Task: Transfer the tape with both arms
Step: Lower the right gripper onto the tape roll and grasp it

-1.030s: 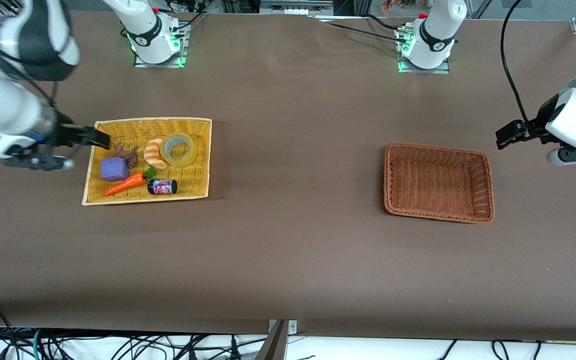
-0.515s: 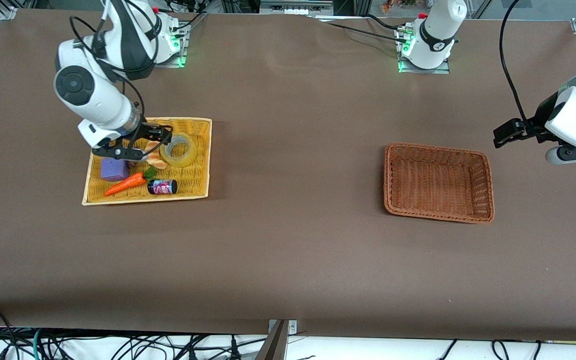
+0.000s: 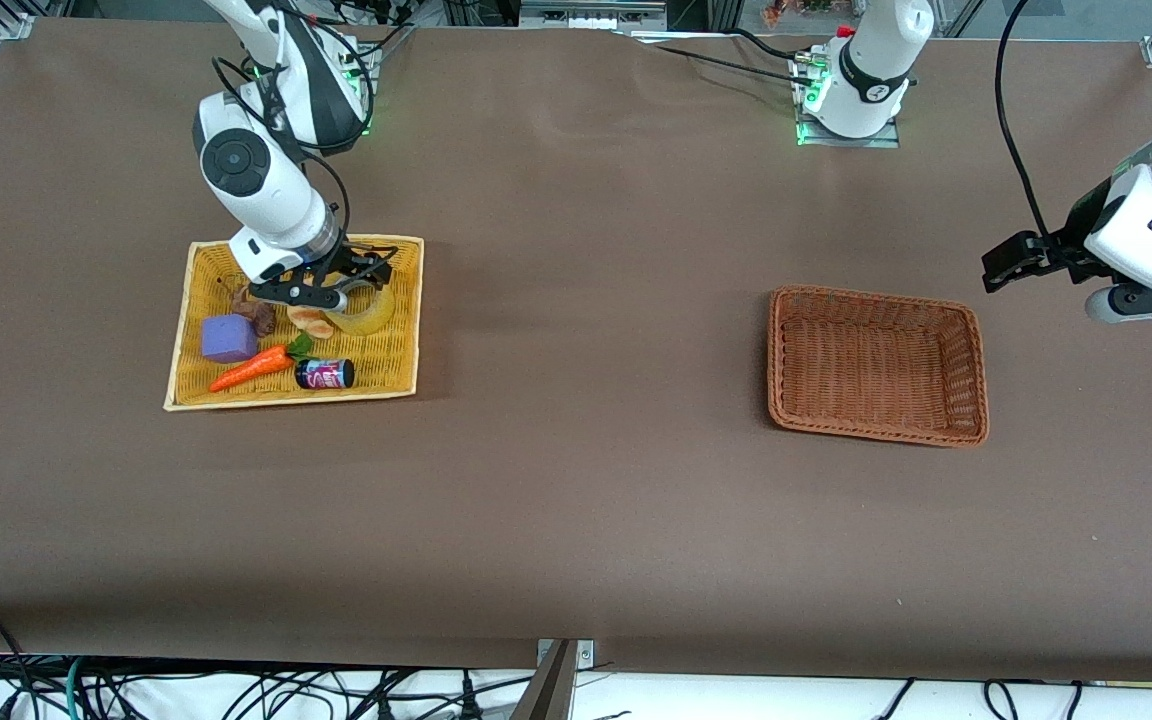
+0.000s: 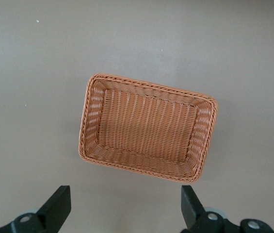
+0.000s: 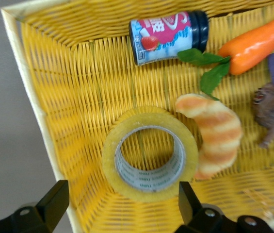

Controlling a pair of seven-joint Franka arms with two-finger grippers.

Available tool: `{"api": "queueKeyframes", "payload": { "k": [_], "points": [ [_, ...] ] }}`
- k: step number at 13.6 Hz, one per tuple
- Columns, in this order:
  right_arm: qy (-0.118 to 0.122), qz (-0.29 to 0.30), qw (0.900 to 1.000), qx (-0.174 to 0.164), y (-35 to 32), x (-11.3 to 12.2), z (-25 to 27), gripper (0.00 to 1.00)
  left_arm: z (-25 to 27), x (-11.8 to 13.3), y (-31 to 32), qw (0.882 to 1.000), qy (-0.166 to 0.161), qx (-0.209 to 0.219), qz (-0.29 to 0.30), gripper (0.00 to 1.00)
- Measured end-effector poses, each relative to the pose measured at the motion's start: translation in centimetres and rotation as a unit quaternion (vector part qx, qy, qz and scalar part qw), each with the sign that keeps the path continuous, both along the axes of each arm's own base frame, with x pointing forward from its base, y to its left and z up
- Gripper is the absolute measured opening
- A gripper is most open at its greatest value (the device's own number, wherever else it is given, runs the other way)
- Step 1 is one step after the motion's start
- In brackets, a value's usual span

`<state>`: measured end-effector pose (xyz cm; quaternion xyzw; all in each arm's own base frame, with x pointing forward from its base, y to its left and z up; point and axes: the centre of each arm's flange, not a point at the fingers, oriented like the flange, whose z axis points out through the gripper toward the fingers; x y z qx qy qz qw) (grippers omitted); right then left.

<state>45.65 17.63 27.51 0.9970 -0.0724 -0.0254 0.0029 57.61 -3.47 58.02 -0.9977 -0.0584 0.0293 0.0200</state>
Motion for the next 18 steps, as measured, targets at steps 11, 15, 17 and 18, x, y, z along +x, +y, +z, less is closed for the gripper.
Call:
{"api": "queueKeyframes", "payload": {
  "k": [11, 15, 17, 18],
  "points": [
    [0.003, -0.003, 1.0, 0.03, 0.0, -1.5, -6.9, 0.95, -1.8, 0.9, -0.8, 1.0, 0.006, 0.0, -0.006, 1.0],
    [0.009, -0.003, 0.999, 0.034, 0.1, -1.7, -8.1, 0.61, -1.8, 0.9, -1.4, 1.0, 0.006, 0.0, -0.012, 1.0],
    [0.006, -0.002, 0.999, 0.035, 0.2, -1.5, -8.0, 0.4, -1.8, 0.9, -1.4, 1.0, 0.007, 0.0, -0.012, 1.0],
    [0.003, -0.002, 0.999, 0.035, 0.2, -1.2, -7.8, 0.3, -1.9, 0.9, -1.4, 1.0, 0.007, 0.0, -0.012, 1.0]
  ]
}}
